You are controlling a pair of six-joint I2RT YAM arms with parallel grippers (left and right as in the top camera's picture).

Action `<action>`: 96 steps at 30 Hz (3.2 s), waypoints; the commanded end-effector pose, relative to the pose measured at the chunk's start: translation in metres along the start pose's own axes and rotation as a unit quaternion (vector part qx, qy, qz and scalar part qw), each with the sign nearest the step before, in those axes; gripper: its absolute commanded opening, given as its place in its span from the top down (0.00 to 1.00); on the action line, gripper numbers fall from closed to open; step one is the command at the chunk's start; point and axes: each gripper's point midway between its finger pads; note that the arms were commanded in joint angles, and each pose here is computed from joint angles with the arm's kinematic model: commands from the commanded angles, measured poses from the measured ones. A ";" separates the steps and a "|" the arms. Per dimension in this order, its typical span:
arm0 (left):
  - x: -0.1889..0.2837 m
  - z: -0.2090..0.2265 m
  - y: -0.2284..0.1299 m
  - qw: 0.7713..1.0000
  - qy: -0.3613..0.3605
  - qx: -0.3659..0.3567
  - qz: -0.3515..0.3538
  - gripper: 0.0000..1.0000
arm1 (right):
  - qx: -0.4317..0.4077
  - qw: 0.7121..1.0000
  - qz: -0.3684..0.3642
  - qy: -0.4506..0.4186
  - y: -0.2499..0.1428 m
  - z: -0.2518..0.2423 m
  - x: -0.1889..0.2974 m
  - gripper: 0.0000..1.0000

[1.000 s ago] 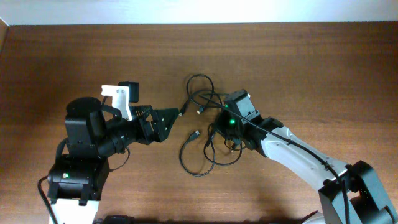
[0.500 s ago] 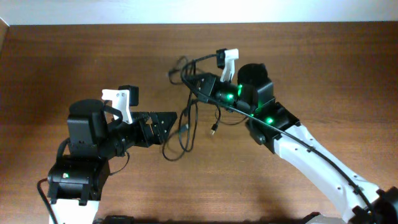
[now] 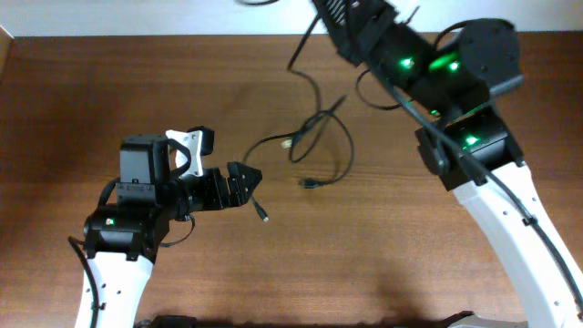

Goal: Untangle cables
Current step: 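Lift the grasped cable up and carry it to the right edge, then bring the right gripper back to the last cable at center, then grasp the last black cable with the right gripper and lift it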

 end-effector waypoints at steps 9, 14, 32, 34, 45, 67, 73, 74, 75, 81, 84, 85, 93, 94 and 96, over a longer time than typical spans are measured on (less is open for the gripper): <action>0.002 -0.001 0.004 1.000 -0.001 -0.016 -0.006 0.01 | 0.280 0.937 0.204 -0.042 -0.068 -0.051 0.030 0.96; 0.002 0.000 0.003 1.000 0.001 -0.014 -0.003 0.01 | 0.289 0.929 0.099 -0.210 0.007 -0.107 0.053 0.96; 0.002 -0.001 0.004 1.000 0.000 -0.016 -0.006 0.01 | 0.136 0.732 -0.222 -0.629 0.223 -0.199 0.428 0.96; 0.002 -0.001 0.004 1.000 0.000 -0.016 -0.007 0.01 | 0.110 0.704 -0.238 -0.660 0.226 -0.214 0.463 0.96; 0.002 -0.010 0.003 1.000 -0.026 -0.008 -0.004 0.01 | -0.009 0.580 -0.279 -0.765 0.218 -0.286 0.612 0.96; 0.003 -0.017 -0.002 0.999 -0.048 -0.001 0.007 0.01 | -0.139 0.810 0.185 -0.539 -0.009 -0.342 0.248 0.21; 0.003 -0.017 -0.006 0.999 -0.047 0.004 0.014 0.01 | -0.145 0.765 0.290 -0.557 -0.095 -0.323 0.211 0.12; 0.003 -0.016 -0.007 0.999 -0.047 0.005 0.015 0.01 | -0.095 0.750 0.327 -0.566 -0.105 -0.324 0.215 0.12; 0.003 -0.016 -0.008 0.999 -0.047 0.006 0.017 0.01 | -0.069 0.729 0.346 -0.586 -0.112 -0.324 0.221 0.11; 0.003 -0.016 -0.008 0.999 -0.047 0.007 0.018 0.01 | -0.139 0.685 0.300 -0.649 -0.160 -0.346 0.228 0.12; 0.003 -0.016 -0.011 0.999 -0.046 0.011 0.024 0.01 | -0.199 0.715 0.285 -0.606 -0.179 -0.356 0.210 0.01; 0.003 -0.016 -0.011 0.999 -0.046 0.011 0.024 0.01 | -0.205 0.738 0.286 -0.575 -0.179 -0.353 0.195 0.01; 0.003 -0.016 -0.012 0.999 -0.046 0.012 0.025 0.01 | -0.255 0.717 0.166 -0.627 -0.161 -0.369 0.193 0.18; 0.003 -0.016 -0.012 0.999 -0.046 0.012 0.025 0.01 | -0.257 0.720 0.160 -0.624 -0.161 -0.372 0.191 0.19; 0.003 -0.016 -0.012 0.999 -0.046 0.012 0.025 0.01 | -0.250 0.729 0.159 -0.617 -0.164 -0.377 0.188 0.37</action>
Point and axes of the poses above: each gripper's point midway between its finger pads, its own x axis back along the fingers, its own z axis along the line the jaws close on, y = z × x, and after that the axes turned 14 degrees about -x, right-handed
